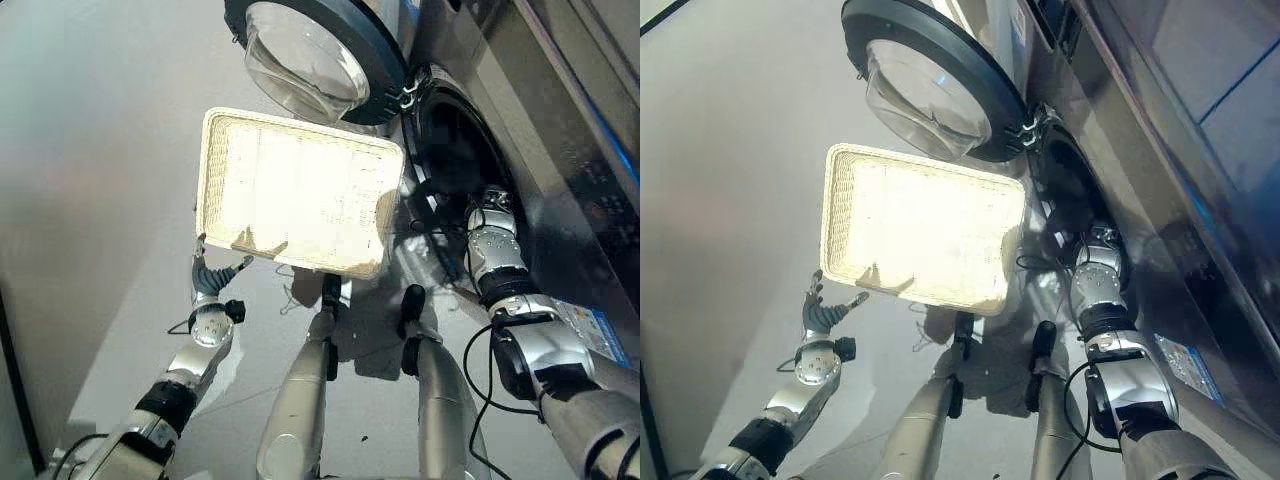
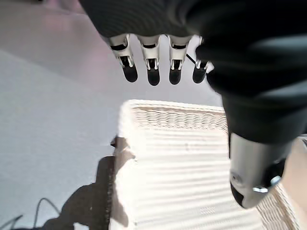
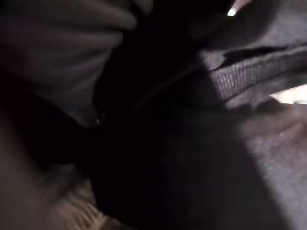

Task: Put the clothes into the washing machine.

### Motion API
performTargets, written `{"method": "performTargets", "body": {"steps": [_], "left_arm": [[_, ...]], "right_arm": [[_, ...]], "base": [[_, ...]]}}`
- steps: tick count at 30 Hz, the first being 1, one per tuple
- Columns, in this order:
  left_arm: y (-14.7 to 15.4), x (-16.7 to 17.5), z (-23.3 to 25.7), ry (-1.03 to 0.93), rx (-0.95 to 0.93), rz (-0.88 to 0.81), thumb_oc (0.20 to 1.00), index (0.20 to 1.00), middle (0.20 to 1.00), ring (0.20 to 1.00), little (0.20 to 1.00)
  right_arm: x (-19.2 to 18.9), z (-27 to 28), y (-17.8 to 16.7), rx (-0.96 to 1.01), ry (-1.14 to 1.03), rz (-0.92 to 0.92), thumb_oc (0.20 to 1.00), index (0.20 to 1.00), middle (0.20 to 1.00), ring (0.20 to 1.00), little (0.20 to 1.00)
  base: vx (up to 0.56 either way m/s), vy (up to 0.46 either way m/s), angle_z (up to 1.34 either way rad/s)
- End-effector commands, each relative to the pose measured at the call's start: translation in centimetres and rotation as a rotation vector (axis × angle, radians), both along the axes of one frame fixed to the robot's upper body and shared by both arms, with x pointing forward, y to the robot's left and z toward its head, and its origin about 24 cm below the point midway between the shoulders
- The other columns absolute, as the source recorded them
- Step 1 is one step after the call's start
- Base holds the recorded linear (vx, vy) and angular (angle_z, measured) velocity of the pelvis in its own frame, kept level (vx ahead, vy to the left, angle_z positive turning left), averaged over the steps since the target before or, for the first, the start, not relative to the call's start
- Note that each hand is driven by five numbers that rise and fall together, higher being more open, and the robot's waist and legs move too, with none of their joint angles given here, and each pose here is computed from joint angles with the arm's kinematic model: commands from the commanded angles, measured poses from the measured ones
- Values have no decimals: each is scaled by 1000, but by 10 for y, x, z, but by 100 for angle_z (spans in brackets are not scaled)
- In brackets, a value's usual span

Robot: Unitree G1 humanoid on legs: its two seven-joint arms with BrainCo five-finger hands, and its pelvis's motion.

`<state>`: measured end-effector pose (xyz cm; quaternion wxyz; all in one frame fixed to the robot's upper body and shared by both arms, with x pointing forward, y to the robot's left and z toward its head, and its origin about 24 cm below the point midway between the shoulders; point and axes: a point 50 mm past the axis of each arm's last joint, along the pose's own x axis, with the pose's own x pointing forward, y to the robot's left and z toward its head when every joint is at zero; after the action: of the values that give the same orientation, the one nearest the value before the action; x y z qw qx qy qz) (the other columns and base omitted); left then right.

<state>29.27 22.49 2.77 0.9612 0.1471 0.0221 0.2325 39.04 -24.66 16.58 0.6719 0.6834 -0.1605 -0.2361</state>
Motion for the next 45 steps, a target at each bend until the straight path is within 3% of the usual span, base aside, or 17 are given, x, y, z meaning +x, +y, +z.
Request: {"method": "performTargets", "body": {"steps": [1,2,4,5,6,7,14,15,21,25,27,29,30,31,32,34,45], "left_arm": [[5,0,9,-74,-21,4,1000,1000,1000,1000,1000],[23,-15,3,-45,3,3,1000,1000,1000,1000,1000],[27,-17,3,-33,3,3,1000,1000,1000,1000,1000],[28,-18,0,-4,-2,14,1000,1000,1000,1000,1000],[28,-17,0,-1,-3,16,1000,1000,1000,1000,1000],[26,-16,-2,12,-6,16,1000,1000,1000,1000,1000],[16,-8,-8,37,4,-6,1000,1000,1000,1000,1000],[14,-6,-8,42,1,-8,1000,1000,1000,1000,1000],[5,-5,-18,63,-1,-18,1000,1000,1000,1000,1000],[2,-5,-21,76,1,-22,1000,1000,1000,1000,1000],[3,-6,-24,97,-1,-23,1000,1000,1000,1000,1000],[3,-6,-24,97,-2,-23,1000,1000,1000,1000,1000],[4,-7,-27,116,0,-24,1000,1000,1000,1000,1000],[4,-7,-27,116,0,-24,1000,1000,1000,1000,1000],[6,-8,-30,133,-5,-19,1000,1000,1000,1000,1000],[8,-10,-33,149,-8,-15,1000,1000,1000,1000,1000],[7,-30,-70,328,-77,-42,1000,1000,1000,1000,1000]], "right_arm": [[-49,58,-101,60,-201,-466,200,200,200,200,200],[-122,74,-150,223,-485,-966,200,200,200,200,200],[-139,72,-159,277,-513,-1043,200,200,200,200,200],[-141,76,-158,318,-536,-976,940,940,940,940,940],[-139,74,-157,319,-530,-956,940,940,940,940,940],[-126,62,-151,326,-445,-850,1000,1000,1000,1000,1000],[-58,10,-105,241,-94,-292,1000,1000,1000,1000,1000],[-40,-10,-83,159,-31,-79,1000,1000,1000,1000,1000],[-16,-33,-27,-47,-86,327,1000,1000,1000,1000,1000],[-12,-37,-3,-224,-88,457,1000,1000,1000,1000,1000],[-11,-45,10,-441,-1,547,1000,1000,1000,1000,1000],[-11,-45,11,-443,0,548,1000,1000,1000,1000,1000],[-12,-53,10,-612,86,571,1000,1000,1000,1000,1000],[-12,-53,10,-612,86,571,1000,1000,1000,1000,1000],[-14,-62,10,-823,191,623,1000,1000,1000,1000,1000],[-16,-71,9,-927,256,665,1000,1000,1000,1000,1000],[-40,-130,13,-1193,520,752,1000,1000,1000,1000,1000]], "base": [[99,-64,12],[86,-50,7],[86,10,25],[59,81,26],[84,106,11],[30,48,-5],[6,-5,-17],[-19,-15,-18],[-29,-4,-11],[-53,-15,-6],[-51,-5,-5],[-8,-1,-4],[0,0,0],[-55,5,-3],[-68,4,-1],[-64,3,4],[-36,26,7]]}}
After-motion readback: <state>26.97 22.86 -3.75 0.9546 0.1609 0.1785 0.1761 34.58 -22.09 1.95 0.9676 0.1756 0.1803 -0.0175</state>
